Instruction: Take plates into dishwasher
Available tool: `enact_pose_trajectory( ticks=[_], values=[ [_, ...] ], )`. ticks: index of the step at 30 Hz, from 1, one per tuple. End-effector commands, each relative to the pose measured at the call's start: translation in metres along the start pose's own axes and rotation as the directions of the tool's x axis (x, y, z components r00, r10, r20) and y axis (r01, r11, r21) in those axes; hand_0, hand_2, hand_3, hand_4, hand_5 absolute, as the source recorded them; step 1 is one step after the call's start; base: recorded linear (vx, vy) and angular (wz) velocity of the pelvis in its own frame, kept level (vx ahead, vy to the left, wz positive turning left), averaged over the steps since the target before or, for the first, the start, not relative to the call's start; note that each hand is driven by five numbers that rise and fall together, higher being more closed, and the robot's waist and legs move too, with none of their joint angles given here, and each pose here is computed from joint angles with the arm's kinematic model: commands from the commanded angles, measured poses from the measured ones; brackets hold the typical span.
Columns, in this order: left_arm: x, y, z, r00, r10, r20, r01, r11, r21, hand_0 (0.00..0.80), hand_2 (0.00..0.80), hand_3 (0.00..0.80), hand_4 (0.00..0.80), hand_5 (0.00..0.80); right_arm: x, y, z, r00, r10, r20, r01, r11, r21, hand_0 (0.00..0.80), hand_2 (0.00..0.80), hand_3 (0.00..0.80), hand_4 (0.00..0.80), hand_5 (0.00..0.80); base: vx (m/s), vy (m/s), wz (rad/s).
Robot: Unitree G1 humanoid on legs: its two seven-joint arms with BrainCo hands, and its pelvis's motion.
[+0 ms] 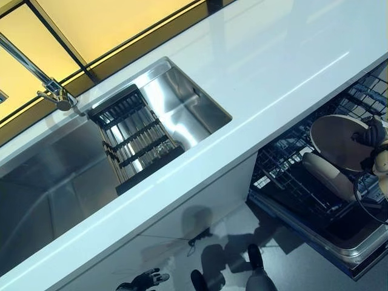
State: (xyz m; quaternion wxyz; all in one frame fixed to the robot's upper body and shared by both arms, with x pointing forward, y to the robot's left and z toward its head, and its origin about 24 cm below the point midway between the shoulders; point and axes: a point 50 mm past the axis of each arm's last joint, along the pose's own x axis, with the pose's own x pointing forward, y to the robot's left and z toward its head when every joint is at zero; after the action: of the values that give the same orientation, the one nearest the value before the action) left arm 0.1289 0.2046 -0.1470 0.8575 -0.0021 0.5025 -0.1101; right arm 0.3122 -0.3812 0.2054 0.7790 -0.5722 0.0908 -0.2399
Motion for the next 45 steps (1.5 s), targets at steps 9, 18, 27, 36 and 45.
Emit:
enact_pose_trajectory(
  ticks=[9,18,27,36,45],
  values=[
    [-0.004,0.010,-0.012,0.997,0.026,-0.075,-0.022,0.998,0.056,0.000,0.000,0.000,0.000,0.000,0.011,-0.016,0.015,0.998,-0.067,-0.003,0.067,0.995,0.069,0.000,0.000,0.000,0.000,0.000,0.000,0.000,0.00],
    [-0.004,0.012,-0.012,0.996,0.035,-0.077,-0.030,0.998,0.062,0.000,0.000,0.000,0.000,0.000,0.011,-0.029,0.012,0.992,-0.124,-0.025,0.125,0.991,0.048,0.000,0.000,0.000,0.000,0.000,0.000,0.000,0.00],
    [-0.007,0.017,-0.017,0.994,0.061,-0.093,-0.055,0.996,0.065,0.000,0.000,0.000,0.000,0.000,0.009,-0.061,-0.006,0.975,-0.202,-0.093,0.204,0.979,0.015,0.000,0.000,0.000,0.000,0.000,0.000,0.000,0.00],
    [-0.014,0.032,-0.027,0.980,0.132,-0.149,-0.122,0.990,0.078,0.000,0.000,0.000,0.000,0.000,-0.002,-0.091,-0.042,0.951,-0.248,-0.185,0.246,0.969,-0.033,0.000,0.000,0.000,0.000,0.000,0.000,0.000,0.00],
    [-0.025,0.050,-0.046,0.924,0.250,-0.289,-0.223,0.967,0.124,0.000,0.000,0.000,0.000,0.000,-0.020,-0.092,-0.081,0.936,-0.233,-0.264,0.221,0.972,-0.075,0.000,0.000,0.000,0.000,0.000,-0.002,0.036,-0.01]
  ],
)
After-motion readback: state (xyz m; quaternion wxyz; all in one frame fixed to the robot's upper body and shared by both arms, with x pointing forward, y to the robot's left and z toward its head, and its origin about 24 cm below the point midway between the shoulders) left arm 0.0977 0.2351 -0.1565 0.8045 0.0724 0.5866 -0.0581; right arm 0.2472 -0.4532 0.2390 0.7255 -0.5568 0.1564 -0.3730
